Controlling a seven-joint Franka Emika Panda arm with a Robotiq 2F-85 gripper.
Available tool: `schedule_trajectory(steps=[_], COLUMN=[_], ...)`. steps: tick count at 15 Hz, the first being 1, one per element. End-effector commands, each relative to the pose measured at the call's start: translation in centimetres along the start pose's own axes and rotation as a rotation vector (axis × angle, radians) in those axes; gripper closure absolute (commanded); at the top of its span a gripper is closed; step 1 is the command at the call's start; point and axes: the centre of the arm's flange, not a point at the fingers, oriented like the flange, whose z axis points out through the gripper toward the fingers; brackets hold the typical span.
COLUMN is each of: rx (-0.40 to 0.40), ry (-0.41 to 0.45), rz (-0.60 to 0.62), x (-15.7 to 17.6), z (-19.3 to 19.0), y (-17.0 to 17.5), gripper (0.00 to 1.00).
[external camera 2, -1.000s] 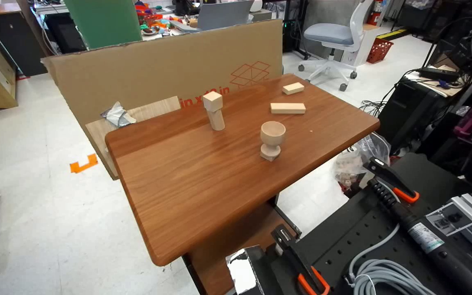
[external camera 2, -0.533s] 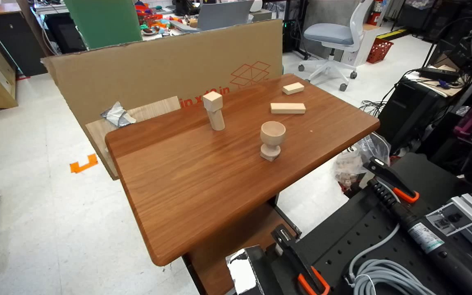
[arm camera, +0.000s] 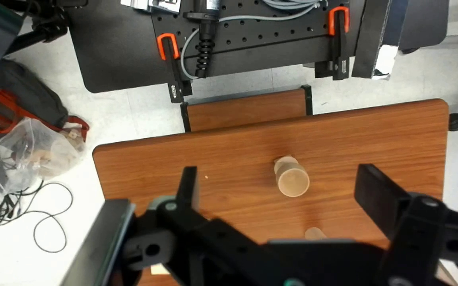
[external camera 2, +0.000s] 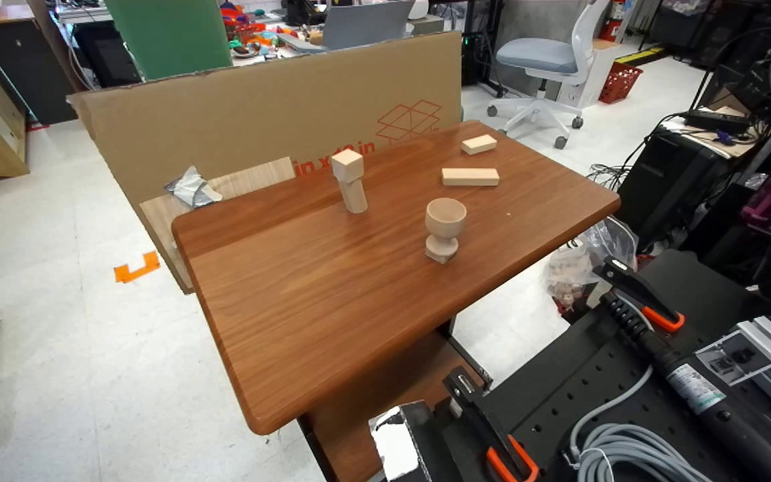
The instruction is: Place the wooden rectangle on the top right side of the table on top of the stacked blocks
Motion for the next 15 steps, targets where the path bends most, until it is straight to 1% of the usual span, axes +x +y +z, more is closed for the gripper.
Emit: schedule_trajectory(steps=[1,5,9,15], rx=[-0.022,-0.008,-0.031,-0.078], ry=[-0.066,-0.127,-0.161,-0.102], rz=[0.056,0.126,0.146,0.183], x=[6.5,11.2,15.1,20.0], z=[2.9,7.3,10.8,14.0], y=[0.0,1.1,3.0,7.7], gripper=[0.0,0.0,0.0,0.0])
